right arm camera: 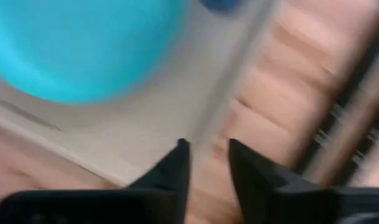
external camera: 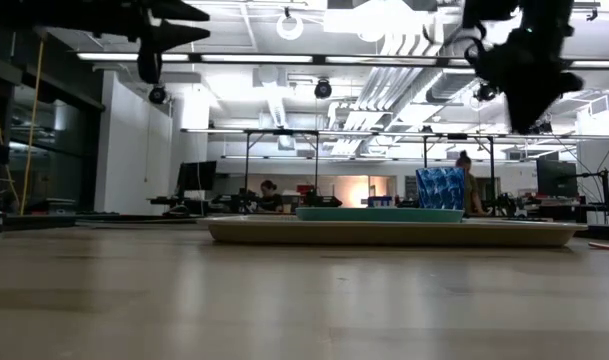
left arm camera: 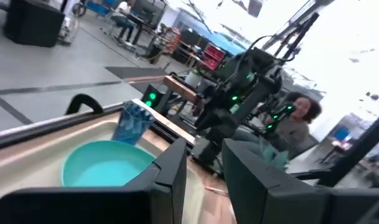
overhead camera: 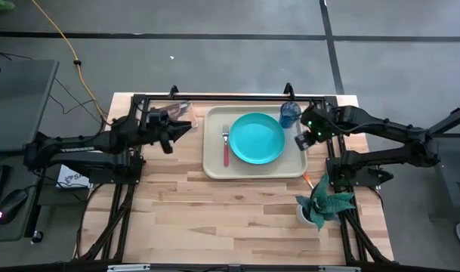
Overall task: Pick and place plate/cup/fork/spoon on tray
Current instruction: Adjust the gray tray
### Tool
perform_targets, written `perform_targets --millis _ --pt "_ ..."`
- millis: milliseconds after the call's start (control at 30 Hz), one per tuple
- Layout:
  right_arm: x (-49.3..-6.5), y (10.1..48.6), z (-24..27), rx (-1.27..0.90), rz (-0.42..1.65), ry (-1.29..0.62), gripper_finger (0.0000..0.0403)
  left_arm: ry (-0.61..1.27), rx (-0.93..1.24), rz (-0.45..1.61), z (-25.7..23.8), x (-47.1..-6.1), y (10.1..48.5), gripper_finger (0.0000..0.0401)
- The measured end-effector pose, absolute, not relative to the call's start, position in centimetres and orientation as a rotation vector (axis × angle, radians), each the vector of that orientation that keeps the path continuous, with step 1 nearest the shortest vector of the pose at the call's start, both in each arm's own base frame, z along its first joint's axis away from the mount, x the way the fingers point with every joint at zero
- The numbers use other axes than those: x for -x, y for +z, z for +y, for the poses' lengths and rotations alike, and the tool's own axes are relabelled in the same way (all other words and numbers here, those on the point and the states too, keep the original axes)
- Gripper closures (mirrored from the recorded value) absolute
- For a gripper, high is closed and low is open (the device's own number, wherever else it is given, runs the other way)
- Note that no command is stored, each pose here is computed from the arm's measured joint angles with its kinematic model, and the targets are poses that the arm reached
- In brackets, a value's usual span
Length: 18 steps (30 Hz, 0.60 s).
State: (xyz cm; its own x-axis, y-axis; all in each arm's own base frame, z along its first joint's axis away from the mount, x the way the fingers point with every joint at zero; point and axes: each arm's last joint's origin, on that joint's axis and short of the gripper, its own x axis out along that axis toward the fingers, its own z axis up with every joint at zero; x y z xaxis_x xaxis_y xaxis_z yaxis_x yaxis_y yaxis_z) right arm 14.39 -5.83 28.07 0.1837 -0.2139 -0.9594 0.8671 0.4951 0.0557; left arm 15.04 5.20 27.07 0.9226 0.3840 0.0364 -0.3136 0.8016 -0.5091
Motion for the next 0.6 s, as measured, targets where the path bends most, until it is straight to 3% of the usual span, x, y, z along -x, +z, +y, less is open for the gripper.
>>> perform_targets --millis 133,400,600 --pt "-13.8 26.2 -5.7 -0.708 1.245 -0.931 0.0389 0.398 0.533 -0.162 4.9 -14.3 26.5 0.0316" --pt "-13.0 19.2 -5.7 -0.825 1.246 -1.046 0.0399 0.461 0.528 -0.187 5.1 -14.1 26.6 0.0316" --pt "-12.5 17.3 -6.2 -0.860 1.183 -1.134 0.0402 0.458 0.469 -0.167 5.0 -14.1 26.6 0.0316"
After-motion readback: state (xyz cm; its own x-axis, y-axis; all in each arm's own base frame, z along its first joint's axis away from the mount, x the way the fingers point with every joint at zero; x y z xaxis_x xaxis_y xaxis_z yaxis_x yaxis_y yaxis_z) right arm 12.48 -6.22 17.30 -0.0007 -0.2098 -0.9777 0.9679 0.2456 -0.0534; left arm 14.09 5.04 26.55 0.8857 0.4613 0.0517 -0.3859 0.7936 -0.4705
